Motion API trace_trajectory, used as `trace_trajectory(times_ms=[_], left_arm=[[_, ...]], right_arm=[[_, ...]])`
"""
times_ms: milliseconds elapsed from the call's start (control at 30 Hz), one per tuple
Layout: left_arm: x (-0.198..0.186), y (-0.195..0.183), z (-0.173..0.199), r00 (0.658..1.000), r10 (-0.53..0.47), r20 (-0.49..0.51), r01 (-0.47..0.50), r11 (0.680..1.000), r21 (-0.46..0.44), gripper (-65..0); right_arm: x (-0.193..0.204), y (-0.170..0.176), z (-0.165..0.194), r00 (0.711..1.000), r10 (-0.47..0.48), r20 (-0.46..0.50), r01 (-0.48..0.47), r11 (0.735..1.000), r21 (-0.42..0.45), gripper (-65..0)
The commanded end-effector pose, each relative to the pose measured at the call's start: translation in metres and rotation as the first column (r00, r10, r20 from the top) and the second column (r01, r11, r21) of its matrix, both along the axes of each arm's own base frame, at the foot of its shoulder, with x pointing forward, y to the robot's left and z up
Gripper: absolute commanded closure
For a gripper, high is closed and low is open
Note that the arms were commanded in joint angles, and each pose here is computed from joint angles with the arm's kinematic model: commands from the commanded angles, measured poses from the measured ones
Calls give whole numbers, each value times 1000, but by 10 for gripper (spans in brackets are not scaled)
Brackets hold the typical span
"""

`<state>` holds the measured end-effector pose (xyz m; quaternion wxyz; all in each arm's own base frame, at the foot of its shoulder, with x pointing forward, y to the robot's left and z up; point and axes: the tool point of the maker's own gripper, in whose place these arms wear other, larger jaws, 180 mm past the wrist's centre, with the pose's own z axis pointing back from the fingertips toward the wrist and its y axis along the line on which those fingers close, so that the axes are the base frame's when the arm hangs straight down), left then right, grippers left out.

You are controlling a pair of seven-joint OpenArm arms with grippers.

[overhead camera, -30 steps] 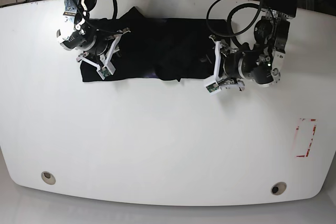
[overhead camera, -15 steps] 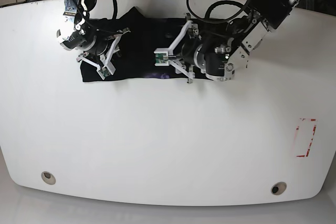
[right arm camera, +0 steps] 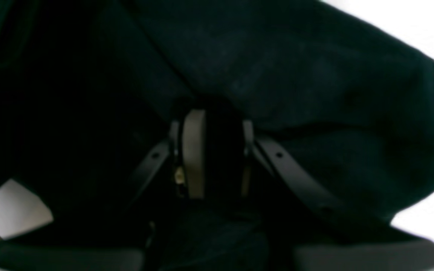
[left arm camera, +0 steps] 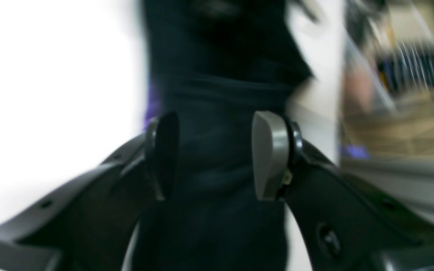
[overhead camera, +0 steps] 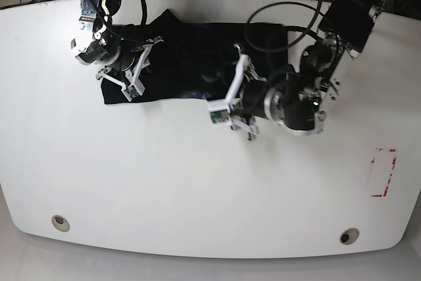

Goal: Layout the t-shirt on the table in an organized manner, then fold the t-shirt properly
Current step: 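Lift the left gripper off and press the fold flat, then move the right gripper to the t-shirt's other end and grasp it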

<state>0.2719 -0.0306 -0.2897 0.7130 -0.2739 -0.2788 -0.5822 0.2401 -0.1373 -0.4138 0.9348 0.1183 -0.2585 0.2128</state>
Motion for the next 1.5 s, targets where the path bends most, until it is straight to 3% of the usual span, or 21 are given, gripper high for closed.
trace_trajectory(times_ms=[0,133,367,467,667,1000,1100,1233,1333,1467], left_arm=[[20,16,14,997,73,37,-72,997,-30,-281],[34,43,6,979,204,20,-203,978,-46,-281],[28,81,-30,939,344,-26,-343,939,35,-278],[20,95,-44,919,391,-42,-387,919,73,-243],[8,120,-73,890,456,-27,-444,877,184,-131],[-9,128,-109,870,490,-48,-467,852,238,-125],[-10,132,-125,857,506,-96,-468,844,263,-125],[-10,137,-140,835,531,-144,-483,833,271,-125],[-13,137,-149,823,542,-171,-489,829,272,-125],[-15,139,-153,817,548,-183,-492,826,275,-125]], right_arm=[[6,-2,6,1000,1,25,0,1000,-6,-124],[6,-2,6,1000,1,25,0,1000,-6,-124],[7,-2,7,1000,-1,30,1,1000,-7,-124],[7,-2,7,1000,-1,28,1,1000,-5,-124],[10,-3,9,999,-6,36,6,1000,-4,-124],[24,3,39,991,9,137,-7,1000,-16,-138],[31,12,55,983,5,182,-4,1000,-6,-206],[30,13,66,982,14,188,-8,999,-35,-379],[33,9,76,978,-11,210,20,999,-38,-474],[34,-15,80,968,-134,214,141,990,-17,-498]])
